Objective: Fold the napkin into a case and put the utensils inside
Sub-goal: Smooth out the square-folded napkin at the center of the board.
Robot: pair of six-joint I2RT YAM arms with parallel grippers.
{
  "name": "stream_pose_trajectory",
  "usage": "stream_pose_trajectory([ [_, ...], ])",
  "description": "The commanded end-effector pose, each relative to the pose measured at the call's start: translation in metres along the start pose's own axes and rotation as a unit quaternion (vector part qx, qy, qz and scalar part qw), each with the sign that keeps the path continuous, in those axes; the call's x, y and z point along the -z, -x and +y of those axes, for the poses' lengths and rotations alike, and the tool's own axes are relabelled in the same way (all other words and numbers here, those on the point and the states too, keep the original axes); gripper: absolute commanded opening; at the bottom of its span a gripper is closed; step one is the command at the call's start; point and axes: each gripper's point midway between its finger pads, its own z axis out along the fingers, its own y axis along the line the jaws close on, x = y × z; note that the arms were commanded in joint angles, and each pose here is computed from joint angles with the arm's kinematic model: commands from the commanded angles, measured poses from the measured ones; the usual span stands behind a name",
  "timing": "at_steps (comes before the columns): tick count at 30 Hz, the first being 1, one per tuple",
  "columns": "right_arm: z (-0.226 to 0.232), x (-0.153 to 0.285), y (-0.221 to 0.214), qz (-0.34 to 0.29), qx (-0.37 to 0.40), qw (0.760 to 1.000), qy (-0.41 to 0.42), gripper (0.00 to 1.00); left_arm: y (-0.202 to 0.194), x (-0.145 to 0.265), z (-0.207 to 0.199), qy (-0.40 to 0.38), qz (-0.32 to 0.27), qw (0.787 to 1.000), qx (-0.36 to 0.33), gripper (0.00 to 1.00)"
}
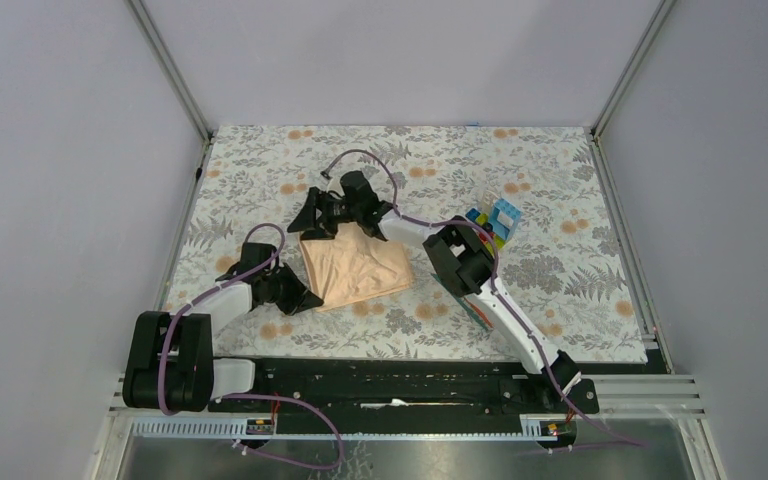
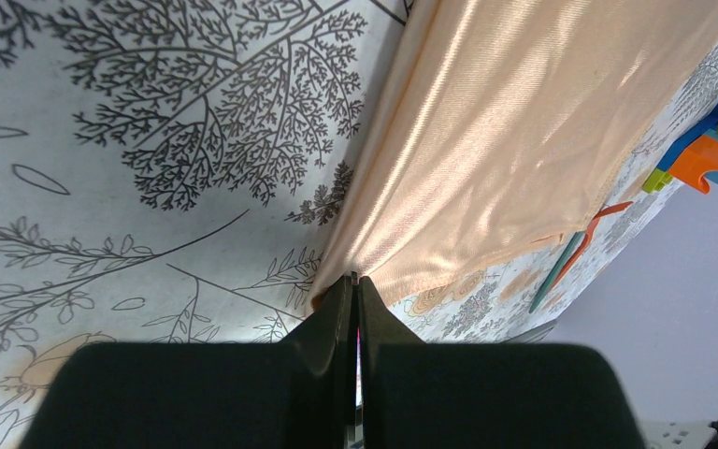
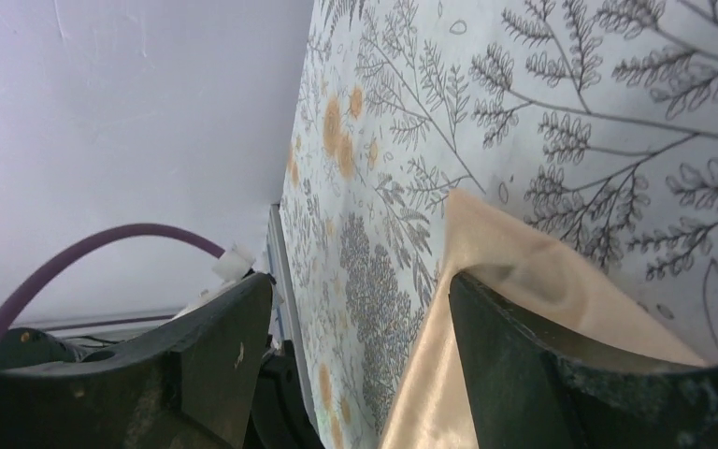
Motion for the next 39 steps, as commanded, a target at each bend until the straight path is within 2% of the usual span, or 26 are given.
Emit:
stream_pose_trajectory([
  [1, -0.021, -0.008, 0.015, -0.027, -0.016, 0.999, -0.033, 0.77, 0.002, -0.005, 0.026, 0.053, -0.018, 0.998, 0.005, 0.0],
  [9, -0.039, -0.023, 0.038, -0.063, -0.026, 0.996, -0.061, 0.77, 0.003, -0.005, 0.025, 0.053, -0.018, 0.998, 0.003, 0.0],
  [13, -0.008, -0.017, 0.066, -0.089, 0.03, 0.995, -0.044, 0.81, 0.007, 0.003, 0.0, 0.013, -0.015, 1.0, -0.016, 0.02],
  [16, 0.053, 0.02, 0.099, -0.104, 0.068, 0.992, -0.015, 0.85, 0.013, 0.019, -0.038, -0.044, -0.014, 0.998, -0.041, 0.19],
  [19, 0.104, 0.076, 0.119, -0.107, 0.111, 0.988, -0.026, 0.9, 0.018, 0.039, -0.077, -0.102, -0.013, 0.992, -0.066, 0.35],
  [21, 0.13, 0.113, 0.117, -0.098, 0.135, 0.985, -0.035, 0.92, 0.019, 0.052, -0.101, -0.141, -0.008, 0.987, -0.081, 0.42],
  [22, 0.119, 0.122, 0.111, -0.085, 0.132, 0.986, -0.05, 0.92, 0.02, 0.057, -0.111, -0.158, -0.005, 0.984, -0.085, 0.45],
  [23, 0.126, 0.138, 0.107, -0.08, 0.14, 0.985, -0.053, 0.93, 0.023, 0.061, -0.122, -0.174, -0.008, 0.98, -0.091, 0.46],
  [25, 0.115, 0.157, 0.099, -0.076, 0.137, 0.985, -0.07, 0.93, 0.032, 0.062, -0.136, -0.186, -0.012, 0.978, -0.094, 0.43],
  [27, 0.1, 0.167, 0.094, -0.078, 0.133, 0.985, -0.083, 0.93, 0.047, 0.057, -0.147, -0.188, -0.017, 0.978, -0.093, 0.37],
  [31, 0.085, 0.168, 0.095, -0.089, 0.106, 0.989, -0.051, 0.93, 0.079, 0.033, -0.158, -0.186, -0.021, 0.979, -0.082, 0.23],
  [39, 0.036, 0.156, 0.096, -0.09, 0.06, 0.993, -0.039, 0.92, 0.124, -0.019, -0.134, -0.11, -0.025, 0.991, -0.076, 0.17],
])
